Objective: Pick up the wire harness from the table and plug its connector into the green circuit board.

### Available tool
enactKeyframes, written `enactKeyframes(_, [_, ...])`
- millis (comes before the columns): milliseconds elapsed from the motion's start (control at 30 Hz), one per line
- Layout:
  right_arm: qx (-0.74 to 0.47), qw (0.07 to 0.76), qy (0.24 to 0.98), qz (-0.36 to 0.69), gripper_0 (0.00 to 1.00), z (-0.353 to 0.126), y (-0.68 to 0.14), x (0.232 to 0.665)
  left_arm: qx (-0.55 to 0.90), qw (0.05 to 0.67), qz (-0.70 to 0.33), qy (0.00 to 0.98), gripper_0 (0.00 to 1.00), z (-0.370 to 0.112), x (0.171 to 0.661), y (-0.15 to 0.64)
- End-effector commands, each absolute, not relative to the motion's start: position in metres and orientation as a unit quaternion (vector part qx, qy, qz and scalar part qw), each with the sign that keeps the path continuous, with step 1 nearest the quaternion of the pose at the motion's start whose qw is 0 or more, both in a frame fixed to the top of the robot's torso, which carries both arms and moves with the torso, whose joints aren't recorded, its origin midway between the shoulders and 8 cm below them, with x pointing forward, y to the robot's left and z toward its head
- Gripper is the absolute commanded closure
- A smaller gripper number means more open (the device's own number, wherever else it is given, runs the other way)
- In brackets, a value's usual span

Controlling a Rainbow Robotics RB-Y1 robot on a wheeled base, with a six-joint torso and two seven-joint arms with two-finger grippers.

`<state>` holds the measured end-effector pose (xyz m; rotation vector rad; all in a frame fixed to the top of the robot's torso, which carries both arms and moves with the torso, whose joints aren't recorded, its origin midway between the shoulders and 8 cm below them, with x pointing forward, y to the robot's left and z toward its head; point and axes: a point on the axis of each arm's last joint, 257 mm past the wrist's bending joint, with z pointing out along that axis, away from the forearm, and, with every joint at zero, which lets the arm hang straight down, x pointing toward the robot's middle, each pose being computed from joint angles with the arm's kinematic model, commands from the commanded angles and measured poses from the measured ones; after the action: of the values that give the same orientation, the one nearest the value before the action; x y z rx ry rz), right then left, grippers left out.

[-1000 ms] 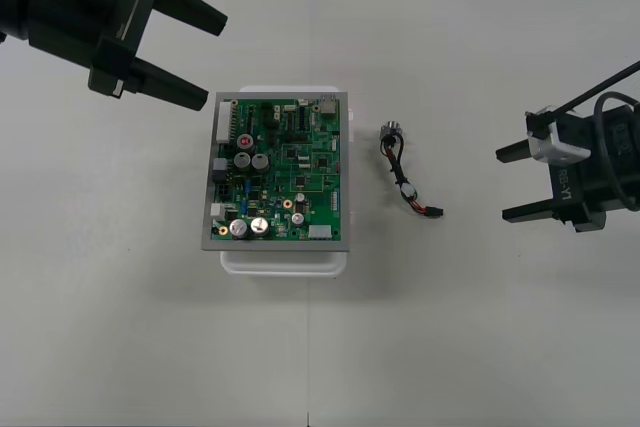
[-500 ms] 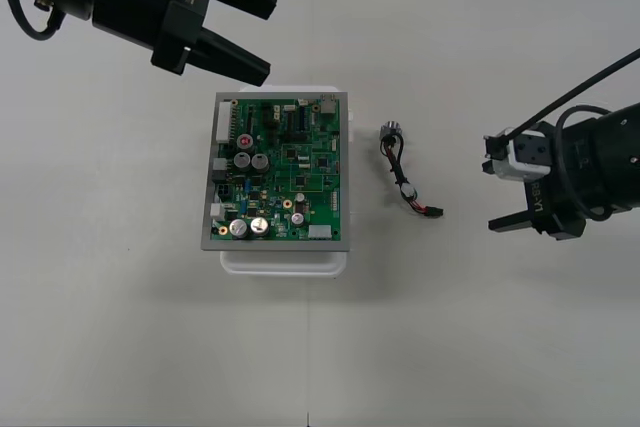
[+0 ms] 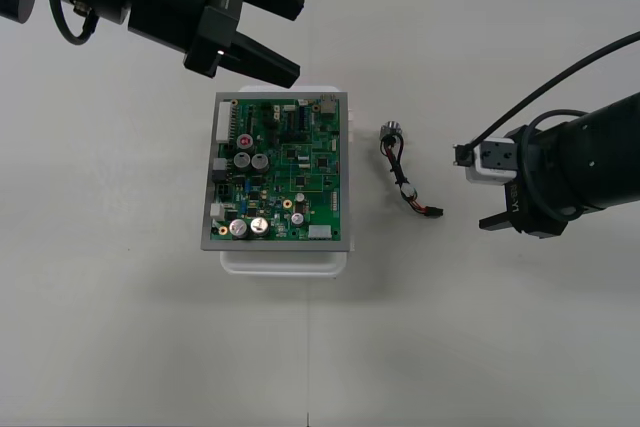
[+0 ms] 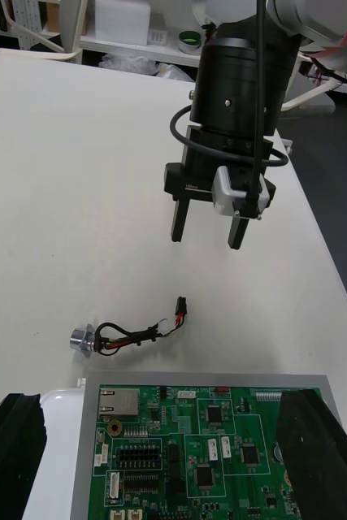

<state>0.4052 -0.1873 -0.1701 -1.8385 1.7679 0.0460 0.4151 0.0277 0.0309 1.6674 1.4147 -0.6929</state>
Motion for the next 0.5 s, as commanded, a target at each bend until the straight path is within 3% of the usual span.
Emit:
enactKeyframes(33, [-0.695,0.299,0.653,0.010,0.32,-0.162,-0.164,0.408,0.694,0.418,-0.259,0.526,0.17,0.045,0.402,0.007])
enactKeyframes(500, [-0.682,0.293,0.670,-0.022,0.32,-0.179,-0.155,0.422,0.694,0.418,-0.258,0.526,0.17,0.044,0.403,0.005])
